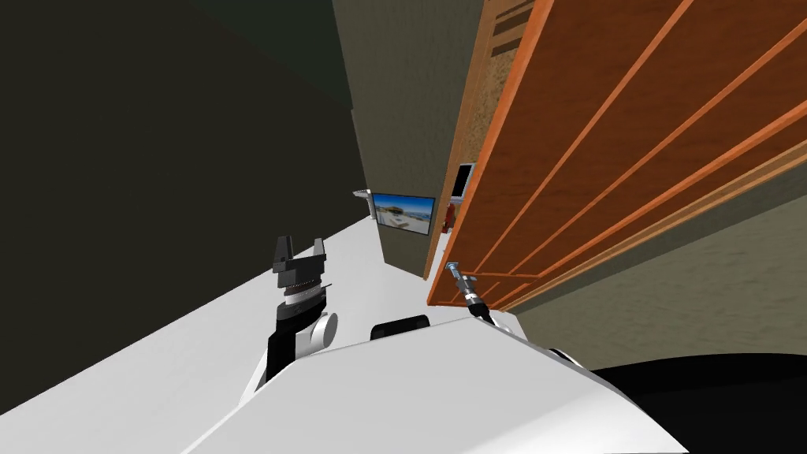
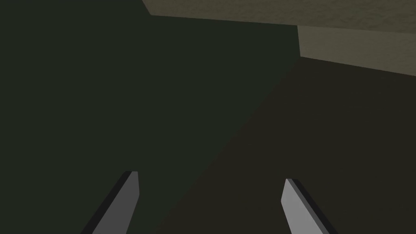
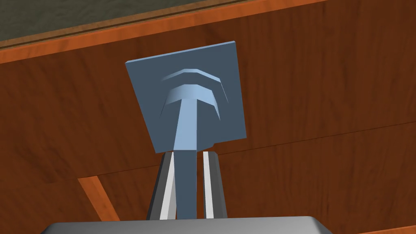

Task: Pull the door open

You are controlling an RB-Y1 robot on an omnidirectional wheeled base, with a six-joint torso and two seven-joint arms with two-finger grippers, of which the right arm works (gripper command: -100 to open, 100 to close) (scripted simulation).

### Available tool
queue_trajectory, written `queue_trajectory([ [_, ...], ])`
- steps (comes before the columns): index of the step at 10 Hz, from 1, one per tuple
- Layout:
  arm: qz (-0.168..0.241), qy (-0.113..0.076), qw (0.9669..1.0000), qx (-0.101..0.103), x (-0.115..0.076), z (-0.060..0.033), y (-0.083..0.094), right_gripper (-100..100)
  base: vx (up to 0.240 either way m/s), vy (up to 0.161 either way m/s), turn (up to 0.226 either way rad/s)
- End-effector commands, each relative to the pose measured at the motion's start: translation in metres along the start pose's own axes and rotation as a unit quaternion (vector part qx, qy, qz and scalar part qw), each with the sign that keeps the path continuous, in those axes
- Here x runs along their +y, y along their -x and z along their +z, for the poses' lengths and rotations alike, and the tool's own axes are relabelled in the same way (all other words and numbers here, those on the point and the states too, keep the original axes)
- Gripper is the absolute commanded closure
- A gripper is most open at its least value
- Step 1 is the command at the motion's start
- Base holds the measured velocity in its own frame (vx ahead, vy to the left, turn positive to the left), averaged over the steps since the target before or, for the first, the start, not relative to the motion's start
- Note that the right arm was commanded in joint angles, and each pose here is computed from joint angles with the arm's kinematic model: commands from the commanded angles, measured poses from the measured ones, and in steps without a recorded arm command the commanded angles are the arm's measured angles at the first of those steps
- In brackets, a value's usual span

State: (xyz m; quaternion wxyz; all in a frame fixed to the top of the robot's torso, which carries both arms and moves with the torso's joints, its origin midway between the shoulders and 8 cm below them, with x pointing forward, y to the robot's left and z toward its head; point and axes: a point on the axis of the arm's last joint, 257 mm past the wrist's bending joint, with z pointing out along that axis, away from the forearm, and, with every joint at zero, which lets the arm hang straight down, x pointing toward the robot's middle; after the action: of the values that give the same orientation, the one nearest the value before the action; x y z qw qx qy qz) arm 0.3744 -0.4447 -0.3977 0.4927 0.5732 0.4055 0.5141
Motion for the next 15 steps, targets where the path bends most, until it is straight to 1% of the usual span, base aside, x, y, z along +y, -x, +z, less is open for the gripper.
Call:
queue_trajectory([
  [1,0.000,-0.001,1.0000,-0.003,-0.002,0.0048,-0.001,100,-0.164,-0.059,0.091],
  [2,0.001,-0.001,0.9999,-0.011,-0.002,0.0150,-0.004,100,-0.222,-0.076,0.209],
  [4,0.002,-0.001,0.9998,-0.019,-0.002,0.0251,-0.006,100,-0.305,-0.083,0.212],
  [6,0.004,-0.002,0.9997,-0.025,-0.003,0.0340,-0.009,100,-0.254,-0.026,0.144],
  [7,0.004,-0.001,0.9997,-0.022,-0.002,0.0313,-0.009,100,-0.107,0.003,0.033],
  [8,0.003,-0.006,0.9999,-0.012,-0.004,0.0261,-0.010,100,-0.153,-0.035,0.080],
  [9,0.003,-0.007,1.0000,-0.006,-0.004,0.0238,-0.011,100,-0.250,-0.044,0.114],
  [11,0.003,-0.009,0.9999,0.014,-0.004,0.0168,-0.013,100,-0.239,-0.061,0.102],
  [13,0.003,-0.013,0.9993,0.034,-0.004,0.0094,-0.016,100,-0.257,-0.048,0.091],
  [15,0.004,-0.017,0.9986,0.049,-0.004,0.0032,-0.019,100,-0.211,-0.069,0.084],
])
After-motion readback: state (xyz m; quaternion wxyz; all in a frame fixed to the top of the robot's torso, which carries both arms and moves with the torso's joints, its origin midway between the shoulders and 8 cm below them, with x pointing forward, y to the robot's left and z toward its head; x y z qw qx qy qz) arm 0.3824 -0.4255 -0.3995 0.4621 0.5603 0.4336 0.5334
